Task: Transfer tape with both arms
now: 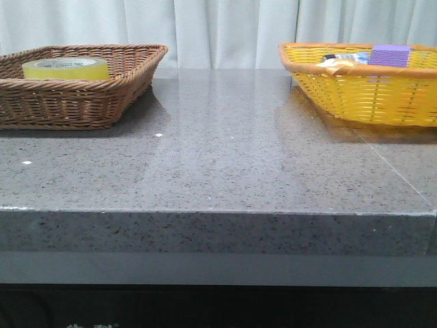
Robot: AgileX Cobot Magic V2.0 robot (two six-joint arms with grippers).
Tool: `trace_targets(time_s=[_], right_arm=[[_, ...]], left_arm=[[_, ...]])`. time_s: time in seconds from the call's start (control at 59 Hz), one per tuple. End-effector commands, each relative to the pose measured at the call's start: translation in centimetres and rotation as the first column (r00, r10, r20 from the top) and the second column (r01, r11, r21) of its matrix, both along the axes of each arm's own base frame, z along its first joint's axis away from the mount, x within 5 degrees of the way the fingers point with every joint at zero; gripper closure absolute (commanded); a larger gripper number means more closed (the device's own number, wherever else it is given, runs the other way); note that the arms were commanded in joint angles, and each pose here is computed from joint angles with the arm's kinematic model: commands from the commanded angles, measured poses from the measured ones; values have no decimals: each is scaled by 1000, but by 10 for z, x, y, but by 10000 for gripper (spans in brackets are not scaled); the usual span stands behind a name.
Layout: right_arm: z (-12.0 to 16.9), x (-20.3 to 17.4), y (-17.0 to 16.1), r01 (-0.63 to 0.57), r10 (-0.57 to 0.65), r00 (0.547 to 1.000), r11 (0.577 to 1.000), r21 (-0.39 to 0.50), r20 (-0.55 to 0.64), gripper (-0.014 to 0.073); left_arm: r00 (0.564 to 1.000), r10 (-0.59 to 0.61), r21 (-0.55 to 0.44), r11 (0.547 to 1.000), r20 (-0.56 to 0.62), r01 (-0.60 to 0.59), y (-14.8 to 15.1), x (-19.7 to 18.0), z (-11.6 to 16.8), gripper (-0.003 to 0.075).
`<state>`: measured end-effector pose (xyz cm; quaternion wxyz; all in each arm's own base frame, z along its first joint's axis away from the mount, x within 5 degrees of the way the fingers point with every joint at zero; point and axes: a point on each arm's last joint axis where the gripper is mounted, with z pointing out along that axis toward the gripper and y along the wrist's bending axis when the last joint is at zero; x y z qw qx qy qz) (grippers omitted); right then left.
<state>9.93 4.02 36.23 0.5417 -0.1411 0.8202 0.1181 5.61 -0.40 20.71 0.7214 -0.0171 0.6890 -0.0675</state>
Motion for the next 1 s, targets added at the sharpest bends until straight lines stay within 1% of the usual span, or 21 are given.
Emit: trace_targets(time_s=[0.0,0.17,0.407,0.984], right_arm=[[14,1,0,3,-6,996,999,33,91,663],[14,1,0,3,-6,996,999,33,91,663],[14,1,0,3,-6,996,999,33,91,663],[14,1,0,3,-6,996,999,33,91,663]], left_arm=[[998,13,-18,1000,69,-11,1,0,-3,740],[997,11,49,999,72,-15,1,0,-3,740],[998,11,24,1000,69,-13,1,0,-4,740],[998,11,22,1000,69,-12,1,0,-4,740]])
